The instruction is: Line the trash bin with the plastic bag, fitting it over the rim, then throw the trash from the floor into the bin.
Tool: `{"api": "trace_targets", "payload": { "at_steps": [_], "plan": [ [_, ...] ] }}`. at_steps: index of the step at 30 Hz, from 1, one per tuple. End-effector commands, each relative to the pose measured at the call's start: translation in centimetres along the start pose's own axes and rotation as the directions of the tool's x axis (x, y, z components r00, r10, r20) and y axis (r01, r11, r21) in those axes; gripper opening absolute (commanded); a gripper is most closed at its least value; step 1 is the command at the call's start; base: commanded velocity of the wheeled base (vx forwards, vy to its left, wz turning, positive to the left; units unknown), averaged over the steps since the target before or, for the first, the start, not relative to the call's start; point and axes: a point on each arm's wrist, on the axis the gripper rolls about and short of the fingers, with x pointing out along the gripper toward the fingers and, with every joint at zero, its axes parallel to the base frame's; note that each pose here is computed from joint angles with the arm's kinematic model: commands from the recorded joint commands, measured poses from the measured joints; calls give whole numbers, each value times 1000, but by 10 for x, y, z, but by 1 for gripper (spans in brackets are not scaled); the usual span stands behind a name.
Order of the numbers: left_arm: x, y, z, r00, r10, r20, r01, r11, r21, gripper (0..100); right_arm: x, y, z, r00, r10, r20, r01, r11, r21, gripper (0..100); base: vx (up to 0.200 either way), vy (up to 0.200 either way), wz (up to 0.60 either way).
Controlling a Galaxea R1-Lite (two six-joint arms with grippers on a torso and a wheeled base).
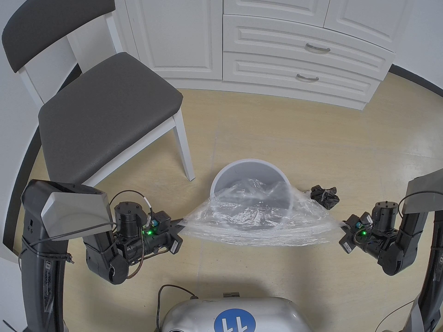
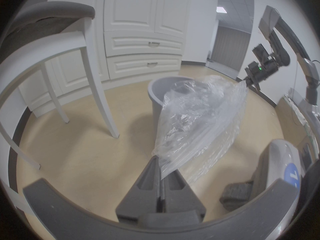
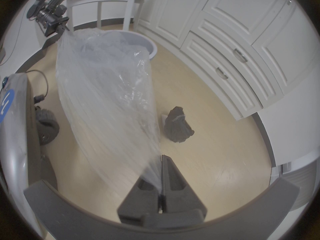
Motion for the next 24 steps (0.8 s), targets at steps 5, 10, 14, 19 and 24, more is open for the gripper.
{"api": "trace_targets", "payload": {
  "at_steps": [5, 10, 14, 19, 24],
  "plan": [
    [27, -8, 13, 990, 109, 90, -105, 993, -51, 0, 25, 9, 1, 997, -60, 53, 56, 996, 69, 0, 0, 0, 0],
    [30, -11, 20, 987, 116, 116, -109, 992, -67, 0, 30, 3, 8, 992, -97, 77, 87, 988, 126, 0, 0, 0, 0],
    [30, -10, 25, 981, 127, 148, -119, 991, -65, 0, 32, 0, 12, 989, -113, 95, 97, 982, 160, 0, 0, 0, 0],
    [29, -6, 21, 981, 136, 140, -127, 989, -69, 0, 34, -3, 9, 989, -123, 86, 107, 980, 166, 0, 0, 0, 0],
    [28, 4, 8, 984, 146, 98, -139, 987, -76, 0, 36, -2, -1, 992, -116, 50, 106, 981, 163, 0, 0, 0, 0]
  ]
}}
